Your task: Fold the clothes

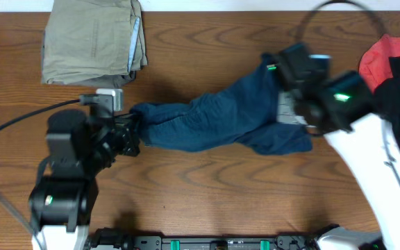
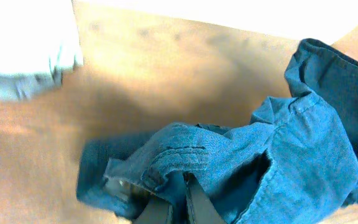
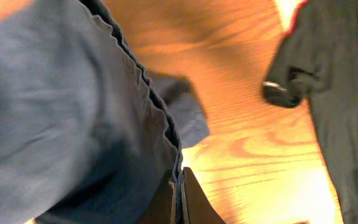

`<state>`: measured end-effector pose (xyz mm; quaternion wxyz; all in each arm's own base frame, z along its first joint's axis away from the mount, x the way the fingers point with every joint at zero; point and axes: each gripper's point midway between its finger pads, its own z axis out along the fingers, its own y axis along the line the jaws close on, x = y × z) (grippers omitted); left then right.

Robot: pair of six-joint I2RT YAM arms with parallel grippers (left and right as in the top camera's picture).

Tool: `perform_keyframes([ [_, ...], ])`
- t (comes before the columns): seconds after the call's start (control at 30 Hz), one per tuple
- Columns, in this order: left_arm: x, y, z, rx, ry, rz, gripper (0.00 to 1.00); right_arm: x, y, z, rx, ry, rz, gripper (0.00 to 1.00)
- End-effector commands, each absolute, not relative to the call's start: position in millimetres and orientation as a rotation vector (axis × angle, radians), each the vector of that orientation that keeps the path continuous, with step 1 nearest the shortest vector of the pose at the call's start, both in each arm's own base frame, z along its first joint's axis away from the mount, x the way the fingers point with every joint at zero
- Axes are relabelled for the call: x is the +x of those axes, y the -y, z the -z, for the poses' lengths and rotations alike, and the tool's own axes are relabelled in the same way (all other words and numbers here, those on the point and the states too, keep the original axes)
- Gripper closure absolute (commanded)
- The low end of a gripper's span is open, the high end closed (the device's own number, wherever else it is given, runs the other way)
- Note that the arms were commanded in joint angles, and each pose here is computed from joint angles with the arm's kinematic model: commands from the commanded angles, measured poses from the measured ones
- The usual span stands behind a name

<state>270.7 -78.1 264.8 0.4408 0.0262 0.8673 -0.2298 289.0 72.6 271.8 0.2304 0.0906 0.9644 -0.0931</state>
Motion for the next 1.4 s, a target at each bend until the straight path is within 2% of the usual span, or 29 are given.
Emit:
perform_keyframes([
  [0.0,259,77,-302,0.065,-2.045,0.572,0.94,282,-40,-300,0.354,-2.554,0.262,0.99],
  [0.5,189,87,-455,0.193,-1.651,0.625,0.94,239,8,-371,0.522,-2.251,0.112,0.99],
  [0.87,153,90,-510,0.231,-1.517,0.643,0.94,227,12,-403,0.52,-2.115,0.034,0.99],
  [0.97,166,78,-506,0.156,-1.537,0.583,0.94,234,10,-412,0.523,-2.072,0.01,0.99],
  [1.1,203,62,-478,0.044,-1.651,0.513,0.94,252,5,-417,0.522,-2.043,-0.005,0.99],
  [1.27,274,52,-422,-0.059,-1.878,0.452,0.94,292,-6,-401,0.52,-2.089,0.02,0.99],
  [1.37,325,33,-384,-0.165,-1.996,0.329,0.94,332,-16,-384,0.521,-2.113,0.038,0.99],
])
